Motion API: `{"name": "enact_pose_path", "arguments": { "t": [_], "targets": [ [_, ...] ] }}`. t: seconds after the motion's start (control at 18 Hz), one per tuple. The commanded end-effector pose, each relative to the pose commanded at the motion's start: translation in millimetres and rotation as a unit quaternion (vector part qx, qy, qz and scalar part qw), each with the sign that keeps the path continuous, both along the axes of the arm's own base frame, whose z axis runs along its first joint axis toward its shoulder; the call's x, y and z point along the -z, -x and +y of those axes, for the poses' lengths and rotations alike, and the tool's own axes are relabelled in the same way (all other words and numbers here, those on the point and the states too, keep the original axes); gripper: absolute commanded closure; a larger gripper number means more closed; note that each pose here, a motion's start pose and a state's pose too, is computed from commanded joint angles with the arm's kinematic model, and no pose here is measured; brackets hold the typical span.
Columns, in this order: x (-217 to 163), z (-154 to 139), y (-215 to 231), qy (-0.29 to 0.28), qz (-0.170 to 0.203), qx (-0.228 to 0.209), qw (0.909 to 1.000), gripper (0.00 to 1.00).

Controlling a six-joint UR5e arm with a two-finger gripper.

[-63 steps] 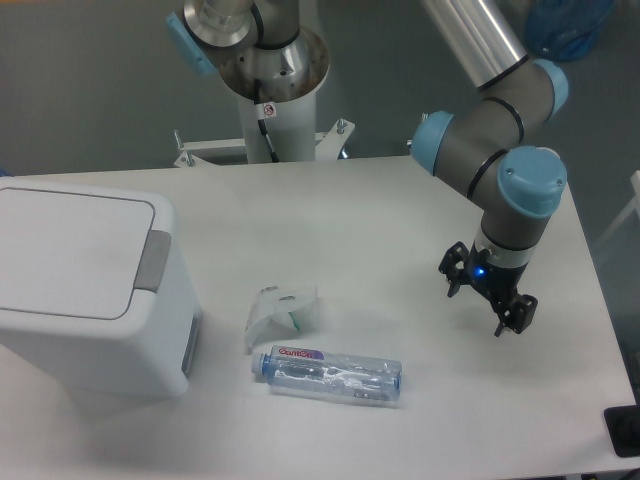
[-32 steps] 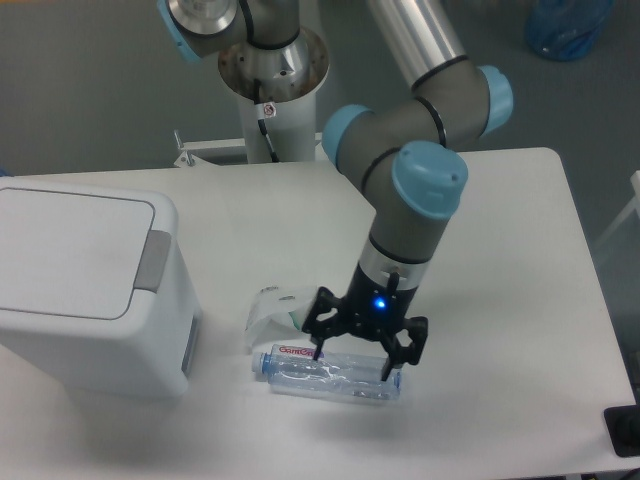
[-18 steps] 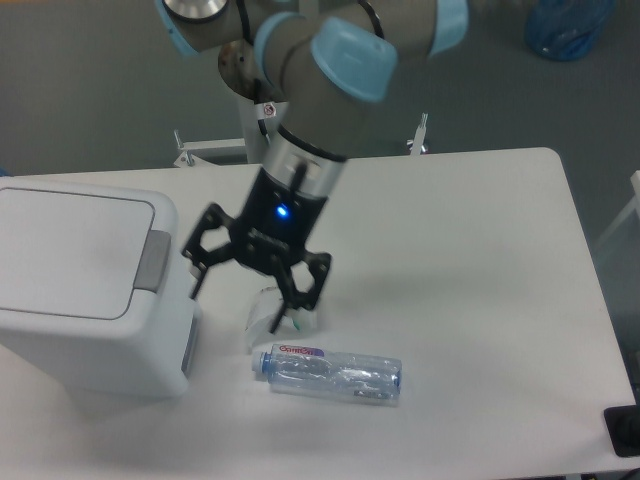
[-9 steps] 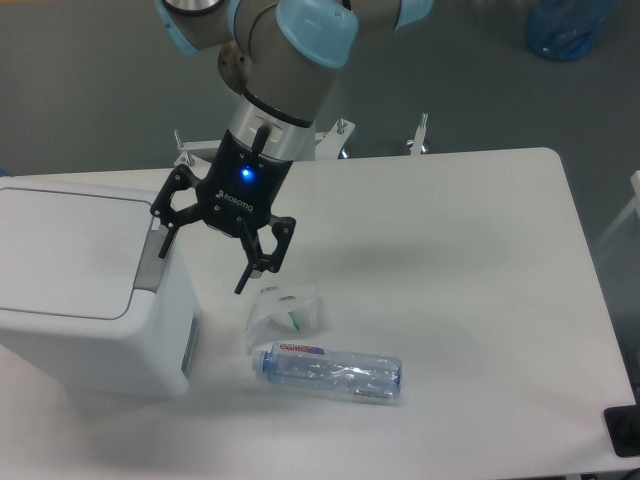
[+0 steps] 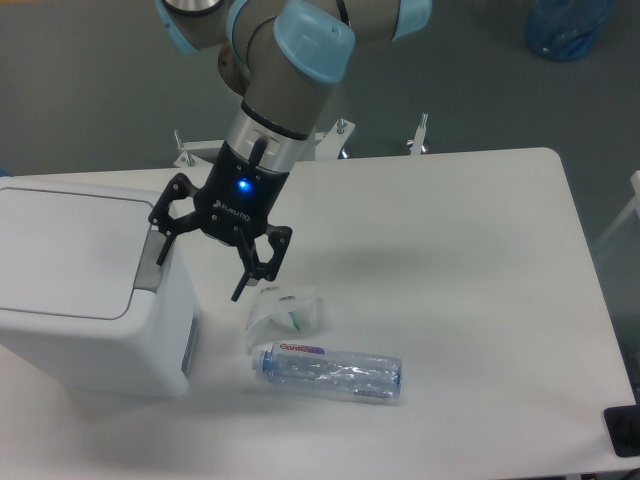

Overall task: Open the trash can
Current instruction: 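Push the lid edge upward with the gripper fingers to flip it open, then withdraw the open gripper away from the opened trash can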

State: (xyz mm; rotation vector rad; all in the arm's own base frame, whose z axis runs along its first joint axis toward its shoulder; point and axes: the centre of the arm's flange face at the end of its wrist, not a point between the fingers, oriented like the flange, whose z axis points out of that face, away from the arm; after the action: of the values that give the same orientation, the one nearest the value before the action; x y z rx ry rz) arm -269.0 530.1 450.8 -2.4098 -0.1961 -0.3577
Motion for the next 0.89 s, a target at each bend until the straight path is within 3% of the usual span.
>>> {"name": "enact_pose_path", "arguments": {
  "t": [0.61,0.89],
  "targets": [
    [-4.3,6.7,4.4,-0.004,0.003,0.001,1.0000,0.00],
    [-17.5,-0.7,54.9,-0.022,0.034,-0.025,0.9989,0.00]
  ]
}}
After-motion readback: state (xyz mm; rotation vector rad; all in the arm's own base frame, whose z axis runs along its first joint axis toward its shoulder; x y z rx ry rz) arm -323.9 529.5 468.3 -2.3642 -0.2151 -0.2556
